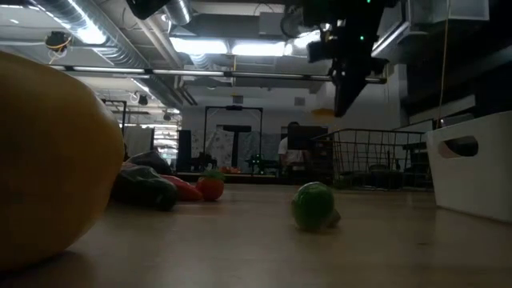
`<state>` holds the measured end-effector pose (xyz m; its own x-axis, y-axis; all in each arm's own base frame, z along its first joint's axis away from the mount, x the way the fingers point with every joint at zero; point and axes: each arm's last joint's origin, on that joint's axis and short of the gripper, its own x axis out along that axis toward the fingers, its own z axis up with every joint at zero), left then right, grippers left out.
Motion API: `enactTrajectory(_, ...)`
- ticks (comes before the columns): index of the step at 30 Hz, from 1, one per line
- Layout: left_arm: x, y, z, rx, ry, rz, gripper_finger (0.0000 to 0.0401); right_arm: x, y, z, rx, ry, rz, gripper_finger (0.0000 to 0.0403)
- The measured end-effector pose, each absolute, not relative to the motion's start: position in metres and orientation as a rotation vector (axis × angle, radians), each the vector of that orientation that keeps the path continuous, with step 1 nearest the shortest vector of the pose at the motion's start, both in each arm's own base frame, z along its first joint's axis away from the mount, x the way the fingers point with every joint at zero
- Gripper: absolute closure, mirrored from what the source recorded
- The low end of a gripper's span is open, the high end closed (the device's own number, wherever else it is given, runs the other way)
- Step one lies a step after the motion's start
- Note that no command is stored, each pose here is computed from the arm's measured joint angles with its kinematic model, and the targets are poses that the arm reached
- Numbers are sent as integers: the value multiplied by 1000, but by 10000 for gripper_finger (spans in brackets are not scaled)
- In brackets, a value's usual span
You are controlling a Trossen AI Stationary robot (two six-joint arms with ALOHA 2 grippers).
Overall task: Sort produce into baskets
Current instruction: Put the yellow corn into the black wire basket
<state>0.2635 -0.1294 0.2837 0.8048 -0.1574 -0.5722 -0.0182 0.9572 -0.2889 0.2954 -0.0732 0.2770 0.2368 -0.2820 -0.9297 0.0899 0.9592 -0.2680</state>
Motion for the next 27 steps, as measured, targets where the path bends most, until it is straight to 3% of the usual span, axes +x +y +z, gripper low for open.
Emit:
enactTrajectory(13, 264, -129, 284, -288, 633, -73, 187, 239, -177, 281, 44, 1380, -530, 365)
enactTrajectory(23, 262, -128, 281, -299, 668, -52, 187, 214, -206, 280, 135, 1383, -638, 363)
enactTrajectory(27, 262, -128, 281, -404, 672, -16, 187, 212, -208, 280, 142, 1383, -645, 330)
